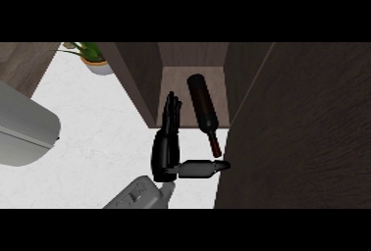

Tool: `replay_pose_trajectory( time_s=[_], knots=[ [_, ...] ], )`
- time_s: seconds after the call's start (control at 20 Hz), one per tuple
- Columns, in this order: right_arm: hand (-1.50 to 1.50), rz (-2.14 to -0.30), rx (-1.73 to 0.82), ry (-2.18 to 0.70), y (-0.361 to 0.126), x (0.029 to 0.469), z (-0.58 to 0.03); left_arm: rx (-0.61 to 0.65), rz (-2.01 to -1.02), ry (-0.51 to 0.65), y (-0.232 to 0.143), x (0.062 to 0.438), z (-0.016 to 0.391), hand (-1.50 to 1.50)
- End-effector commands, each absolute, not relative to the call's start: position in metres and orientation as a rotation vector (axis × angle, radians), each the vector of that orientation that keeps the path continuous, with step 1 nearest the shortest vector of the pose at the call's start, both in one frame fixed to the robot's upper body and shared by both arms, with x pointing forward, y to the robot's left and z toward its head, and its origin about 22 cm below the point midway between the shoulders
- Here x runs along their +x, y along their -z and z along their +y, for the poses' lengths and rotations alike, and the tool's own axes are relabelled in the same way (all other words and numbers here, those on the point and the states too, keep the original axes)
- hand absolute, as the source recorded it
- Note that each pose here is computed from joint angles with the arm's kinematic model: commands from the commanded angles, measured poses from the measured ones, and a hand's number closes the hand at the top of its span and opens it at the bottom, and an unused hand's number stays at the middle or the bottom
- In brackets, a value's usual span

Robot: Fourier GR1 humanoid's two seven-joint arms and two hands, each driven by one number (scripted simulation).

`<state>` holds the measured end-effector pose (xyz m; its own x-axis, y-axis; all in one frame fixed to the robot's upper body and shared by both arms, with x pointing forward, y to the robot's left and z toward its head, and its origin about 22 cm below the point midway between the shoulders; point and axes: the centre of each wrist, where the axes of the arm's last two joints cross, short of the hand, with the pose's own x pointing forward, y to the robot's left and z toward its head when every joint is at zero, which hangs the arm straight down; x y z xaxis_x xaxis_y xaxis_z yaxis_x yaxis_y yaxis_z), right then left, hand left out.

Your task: Pick up the wine, place it into the cabinet and close the cabinet

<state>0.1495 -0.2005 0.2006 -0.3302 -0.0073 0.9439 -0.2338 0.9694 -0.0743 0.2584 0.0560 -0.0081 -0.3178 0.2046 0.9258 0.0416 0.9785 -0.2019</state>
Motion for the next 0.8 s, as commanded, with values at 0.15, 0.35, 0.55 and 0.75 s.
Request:
replay_pose_trajectory(
  time_s=[0.15, 0.35, 0.55, 0.75],
  knots=[
    [-1.5, -1.92, 0.189, -0.225, -0.212, 0.146, -0.209, -0.136, -1.888, -0.245, -0.023, 0.198, 0.063, -1.5],
    [-1.5, -1.904, 0.188, -0.199, -0.205, 0.138, -0.203, -0.133, -1.907, -0.269, -0.026, 0.181, 0.076, -1.5],
    [-1.5, -1.897, 0.227, -0.246, -0.192, 0.141, -0.205, -0.203, -1.905, -0.218, -0.038, 0.176, 0.1, -1.5],
    [-1.5, -1.878, 0.296, -0.293, -0.206, 0.125, -0.212, -0.243, -1.91, -0.163, -0.028, 0.158, 0.129, -1.5]
  ],
)
